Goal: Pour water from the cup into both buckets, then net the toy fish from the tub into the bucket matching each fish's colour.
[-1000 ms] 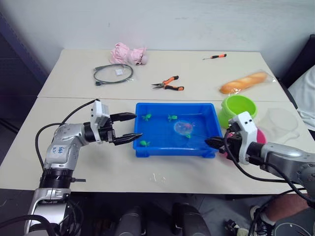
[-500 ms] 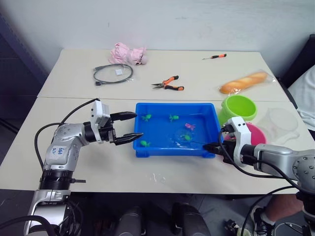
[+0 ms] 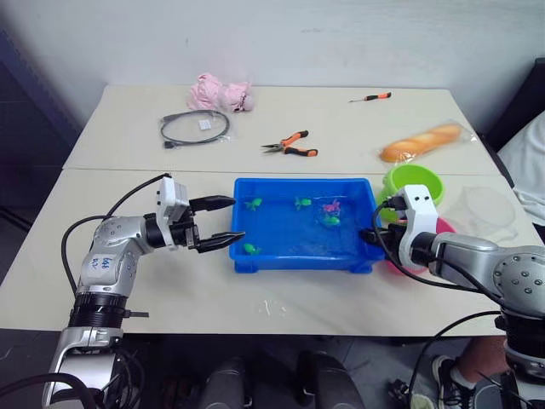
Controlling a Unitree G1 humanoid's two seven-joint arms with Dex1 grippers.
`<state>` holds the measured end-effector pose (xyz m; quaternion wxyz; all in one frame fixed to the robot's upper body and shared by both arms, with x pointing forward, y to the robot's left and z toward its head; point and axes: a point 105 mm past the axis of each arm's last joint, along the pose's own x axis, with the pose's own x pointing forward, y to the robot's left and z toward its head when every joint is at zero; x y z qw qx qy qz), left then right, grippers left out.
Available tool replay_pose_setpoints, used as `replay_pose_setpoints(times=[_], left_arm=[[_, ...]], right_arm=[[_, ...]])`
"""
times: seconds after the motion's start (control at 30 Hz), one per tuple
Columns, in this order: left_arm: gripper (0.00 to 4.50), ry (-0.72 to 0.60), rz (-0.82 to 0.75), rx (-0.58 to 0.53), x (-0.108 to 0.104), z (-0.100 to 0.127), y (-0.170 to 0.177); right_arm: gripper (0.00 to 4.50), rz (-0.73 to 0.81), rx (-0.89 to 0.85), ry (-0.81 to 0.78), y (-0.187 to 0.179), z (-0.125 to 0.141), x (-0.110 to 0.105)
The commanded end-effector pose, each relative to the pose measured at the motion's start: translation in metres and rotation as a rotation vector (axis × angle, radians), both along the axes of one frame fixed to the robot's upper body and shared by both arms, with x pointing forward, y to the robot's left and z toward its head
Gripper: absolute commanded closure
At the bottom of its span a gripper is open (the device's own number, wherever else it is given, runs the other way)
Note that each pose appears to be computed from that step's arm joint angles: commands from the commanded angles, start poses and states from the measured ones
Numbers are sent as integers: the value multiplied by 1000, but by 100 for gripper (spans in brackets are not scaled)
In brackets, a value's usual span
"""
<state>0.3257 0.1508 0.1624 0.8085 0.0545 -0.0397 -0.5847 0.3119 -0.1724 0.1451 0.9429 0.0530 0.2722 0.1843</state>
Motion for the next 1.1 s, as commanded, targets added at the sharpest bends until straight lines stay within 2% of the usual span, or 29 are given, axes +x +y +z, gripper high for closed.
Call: replay_pose_setpoints(times=[0.03, 0.17, 0.37, 0.5, 0.6, 0.73, 0.87, 1.1], left_arm=[[4, -50, -5, -5, 1, 9, 0], [4, -48, -2, -4, 2, 8, 1], [4, -40, -6, -3, 2, 6, 3], [4, -34, -16, -2, 2, 5, 3], [4, -31, -36, 1, 0, 5, 0], [4, -30, -95, -1, -4, 8, -13], [4, -32, -141, -7, -6, 13, -24], [4, -42, -235, -12, -1, 27, -53]], right_arm=[[450, 32, -40, -126, 3, 15, 2], [450, 121, -96, -226, 5, 20, -4], [450, 200, -76, -331, 7, 29, -17], [450, 235, -84, -363, 0, 33, -38], [450, 217, -164, -413, -13, 40, -49], [450, 206, -147, -486, -27, 52, -75], [450, 193, -191, -515, -45, 52, -99], [450, -40, -223, -562, -101, 48, -145]])
